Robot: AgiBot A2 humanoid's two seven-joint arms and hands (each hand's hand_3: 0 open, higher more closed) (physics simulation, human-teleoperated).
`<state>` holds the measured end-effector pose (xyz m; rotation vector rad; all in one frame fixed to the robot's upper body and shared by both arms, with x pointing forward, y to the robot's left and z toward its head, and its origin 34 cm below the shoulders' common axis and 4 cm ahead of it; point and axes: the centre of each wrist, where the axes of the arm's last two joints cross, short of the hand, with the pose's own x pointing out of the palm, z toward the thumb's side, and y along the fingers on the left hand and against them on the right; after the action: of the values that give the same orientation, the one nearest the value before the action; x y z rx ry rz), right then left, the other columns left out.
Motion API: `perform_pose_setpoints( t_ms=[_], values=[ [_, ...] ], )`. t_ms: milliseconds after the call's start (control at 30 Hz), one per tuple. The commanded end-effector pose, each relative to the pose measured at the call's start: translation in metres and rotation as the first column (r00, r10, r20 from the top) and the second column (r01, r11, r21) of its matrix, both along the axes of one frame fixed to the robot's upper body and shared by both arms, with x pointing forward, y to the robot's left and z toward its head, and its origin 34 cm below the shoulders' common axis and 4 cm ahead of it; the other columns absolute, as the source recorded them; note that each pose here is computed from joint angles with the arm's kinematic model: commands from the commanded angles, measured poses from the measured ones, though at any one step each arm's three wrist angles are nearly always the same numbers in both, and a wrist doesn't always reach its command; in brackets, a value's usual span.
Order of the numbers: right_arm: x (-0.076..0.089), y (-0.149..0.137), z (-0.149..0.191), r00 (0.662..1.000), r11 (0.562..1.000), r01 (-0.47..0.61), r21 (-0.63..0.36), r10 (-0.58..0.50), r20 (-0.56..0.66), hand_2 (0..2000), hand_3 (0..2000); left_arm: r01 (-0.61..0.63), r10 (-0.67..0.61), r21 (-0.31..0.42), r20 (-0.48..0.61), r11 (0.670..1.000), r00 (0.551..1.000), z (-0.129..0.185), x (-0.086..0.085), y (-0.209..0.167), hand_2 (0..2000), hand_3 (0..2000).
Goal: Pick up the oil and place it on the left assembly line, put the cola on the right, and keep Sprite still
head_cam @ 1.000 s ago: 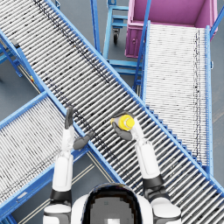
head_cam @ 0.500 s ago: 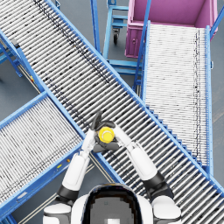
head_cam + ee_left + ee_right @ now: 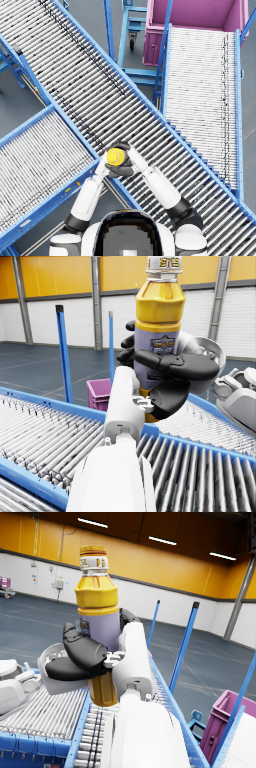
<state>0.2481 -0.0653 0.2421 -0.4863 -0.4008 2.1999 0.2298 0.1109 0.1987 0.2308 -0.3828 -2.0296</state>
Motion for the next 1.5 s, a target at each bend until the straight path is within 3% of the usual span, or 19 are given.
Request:
perform_pose_setpoints(
  t_ms=[33,100,133,267,467,567,700,733,767,833,900,1000,1067,1100,1167,1300,1400,1500],
  values=[
    [-0.006,-0.011,0.009,0.999,0.999,0.02,0.03,-0.021,0.034,0,693,-0.124,0.13,-0.072,0.09,0.99,0.987,0.028,0.008,0.031,2000,2000],
    [-0.009,-0.025,0.02,0.996,0.996,0.055,0.073,-0.06,0.071,0,40,-0.224,0.233,-0.096,0.102,0.97,0.967,0.032,0.011,0.058,2000,2000],
    [-0.011,-0.031,0.022,0.994,0.994,0.07,0.084,-0.076,0.079,0,0,-0.266,0.276,-0.101,0.093,0.959,0.957,0.03,0.011,0.069,2000,2000],
    [-0.007,-0.043,0.023,0.989,0.987,0.118,0.108,-0.126,0.074,0,0,-0.414,0.42,-0.117,0.039,0.903,0.906,0.018,0.009,0.109,2000,2000],
    [-0.009,-0.045,0.017,0.99,0.986,0.128,0.107,-0.134,0.052,0,0,-0.625,0.611,-0.102,-0.142,0.774,0.779,-0.026,0.005,0.166,2000,2000],
    [-0.01,-0.044,0.018,0.99,0.986,0.125,0.114,-0.131,0.05,0,0,-0.714,0.675,-0.062,-0.278,0.698,0.684,-0.063,0.001,0.194,2000,2000],
    [-0.012,-0.041,0.019,0.991,0.985,0.114,0.126,-0.121,0.05,0,0,-0.796,0.731,-0.029,-0.377,0.604,0.568,-0.091,-0.01,0.224,2000,2000],
    [-0.013,-0.041,0.019,0.991,0.985,0.113,0.127,-0.12,0.051,0,0,-0.814,0.746,-0.029,-0.382,0.58,0.546,-0.092,-0.013,0.232,639,1673],
    [-0.013,-0.041,0.019,0.991,0.985,0.114,0.13,-0.121,0.05,0,0,-0.834,0.767,-0.036,-0.372,0.551,0.523,-0.088,-0.016,0.237,0,1347],
    [-0.012,-0.039,0.019,0.992,0.984,0.115,0.136,-0.122,0.046,0,0,-0.877,0.806,-0.041,-0.375,0.479,0.458,-0.087,-0.023,0.256,0,693],
    [-0.012,-0.04,0.018,0.991,0.983,0.12,0.139,-0.126,0.041,0,0,-0.917,0.865,-0.085,-0.307,0.391,0.397,-0.064,-0.037,0.279,0,40],
    [-0.012,-0.039,0.018,0.991,0.982,0.119,0.146,-0.126,0.037,0,0,-0.941,0.921,-0.14,-0.207,0.307,0.331,-0.031,-0.053,0.302,0,0],
    [-0.008,-0.049,0.02,0.985,0.974,0.159,0.165,-0.167,0.037,0,0,-0.932,0.94,-0.186,-0.085,0.31,0.33,0.003,-0.059,0.303,0,0],
    [-0.006,-0.054,0.022,0.981,0.968,0.179,0.177,-0.189,0.039,0,0,-0.919,0.936,-0.204,-0.028,0.338,0.351,0.017,-0.06,0.294,0,0],
    [-0.001,-0.067,0.029,0.969,0.95,0.229,0.214,-0.244,0.048,0,0,-0.882,0.907,-0.213,0.052,0.42,0.419,0.035,-0.053,0.274,0,0],
    [0.012,-0.097,0.036,0.931,0.9,0.341,0.273,-0.363,0.033,0,0,-0.803,0.824,-0.187,0.11,0.567,0.556,0.045,-0.033,0.238,0,0],
    [0.017,-0.115,0.038,0.904,0.865,0.402,0.301,-0.427,0.02,0,0,-0.75,0.767,-0.163,0.127,0.641,0.629,0.046,-0.021,0.218,0,0],
    [0.02,-0.134,0.043,0.872,0.824,0.457,0.334,-0.49,0.015,0,0,-0.659,0.67,-0.13,0.189,0.741,0.717,0.058,-0.009,0.19,0,0]
  ],
)
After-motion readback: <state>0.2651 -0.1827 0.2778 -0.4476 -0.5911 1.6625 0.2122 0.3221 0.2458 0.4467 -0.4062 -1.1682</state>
